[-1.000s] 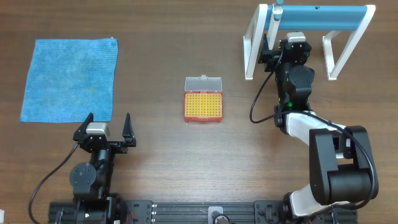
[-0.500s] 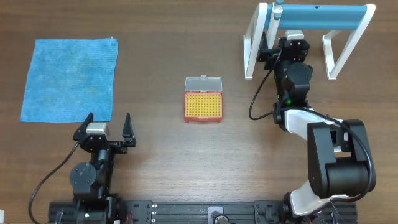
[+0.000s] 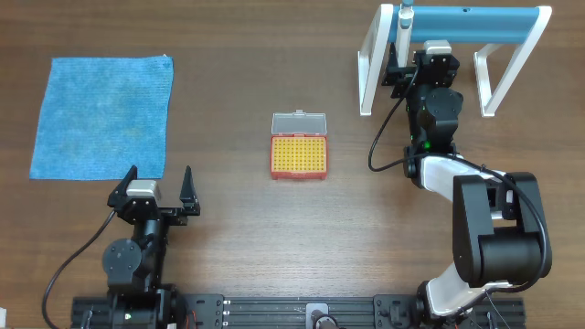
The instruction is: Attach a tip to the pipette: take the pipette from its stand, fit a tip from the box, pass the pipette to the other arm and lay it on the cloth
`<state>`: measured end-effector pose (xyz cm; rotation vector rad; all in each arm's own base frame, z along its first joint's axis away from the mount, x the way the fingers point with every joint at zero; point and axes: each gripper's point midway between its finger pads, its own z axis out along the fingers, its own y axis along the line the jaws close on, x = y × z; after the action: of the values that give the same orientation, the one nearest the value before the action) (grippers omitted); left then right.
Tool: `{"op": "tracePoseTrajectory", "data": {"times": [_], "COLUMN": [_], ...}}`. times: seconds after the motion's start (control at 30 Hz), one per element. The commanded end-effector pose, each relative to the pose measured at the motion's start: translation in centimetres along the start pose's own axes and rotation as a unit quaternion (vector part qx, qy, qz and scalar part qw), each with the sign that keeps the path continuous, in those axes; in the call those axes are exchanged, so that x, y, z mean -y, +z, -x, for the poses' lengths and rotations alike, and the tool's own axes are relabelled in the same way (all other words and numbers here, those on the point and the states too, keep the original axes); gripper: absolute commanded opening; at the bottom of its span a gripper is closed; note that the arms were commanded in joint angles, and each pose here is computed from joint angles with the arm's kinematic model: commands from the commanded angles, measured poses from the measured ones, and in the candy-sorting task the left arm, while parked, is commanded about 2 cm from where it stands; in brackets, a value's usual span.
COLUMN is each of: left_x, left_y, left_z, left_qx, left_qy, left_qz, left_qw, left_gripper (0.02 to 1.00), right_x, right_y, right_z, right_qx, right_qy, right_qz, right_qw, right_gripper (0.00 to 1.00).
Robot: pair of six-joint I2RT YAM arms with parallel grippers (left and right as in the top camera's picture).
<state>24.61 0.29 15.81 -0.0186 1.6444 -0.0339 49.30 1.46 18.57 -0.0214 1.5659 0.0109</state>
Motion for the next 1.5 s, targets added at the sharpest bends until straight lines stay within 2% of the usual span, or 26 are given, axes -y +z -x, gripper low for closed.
{"op": "tracePoseTrajectory", "data": {"times": [0.03,0.6,0.67,0.73,0.77,0.8,0.83,1.07,1.27,1.5], "left_x": [-0.4,-0.4,-0.4,-0.4,-0.4,-0.4,-0.4,-0.4,-0.4,-0.4], "left_y": [0.0,0.0,0.0,0.0,0.0,0.0,0.0,0.0,0.0,0.0], "left_z": [-0.1,-0.1,-0.1,-0.1,-0.1,-0.1,-0.1,-0.1,-0.1,-0.1], "left_qx": [0.001,0.001,0.0,0.001,0.001,0.001,0.001,0.001,0.001,0.001], "left_qy": [-0.001,-0.001,-0.001,-0.001,-0.001,-0.001,-0.001,-0.001,-0.001,-0.001], "left_qz": [0.01,0.01,0.01,0.01,0.01,0.01,0.01,0.01,0.01,0.01], "left_qw": [1.0,1.0,1.0,1.0,1.0,1.0,1.0,1.0,1.0,1.0], "left_gripper": [0.996,0.998,0.998,0.996,0.996,0.996,0.996,0.998,0.998,0.998], "right_x": [0.0,-0.8,-0.8,-0.8,-0.8,-0.8,-0.8,-0.9,-0.9,-1.2], "right_y": [0.6,1.1,1.1,1.1,1.1,1.1,1.1,1.1,0.9,0.4], "right_z": [0.3,-0.3,-0.3,-0.3,-0.3,-0.3,-0.3,-0.3,-0.4,0.8], "right_qx": [0.006,0.0,0.0,0.0,0.0,0.0,0.0,0.0,-0.002,0.009], "right_qy": [0.018,0.018,0.018,0.018,0.018,0.018,0.018,0.024,0.065,0.065], "right_qz": [-0.001,0.007,0.007,0.007,0.007,0.007,0.007,0.011,0.012,0.021], "right_qw": [1.0,1.0,1.0,1.0,1.0,1.0,1.0,1.0,0.998,0.998], "right_gripper": [0.897,0.888,0.772,0.437,0.323,0.13,0.088,0.08,0.08,0.08]}}
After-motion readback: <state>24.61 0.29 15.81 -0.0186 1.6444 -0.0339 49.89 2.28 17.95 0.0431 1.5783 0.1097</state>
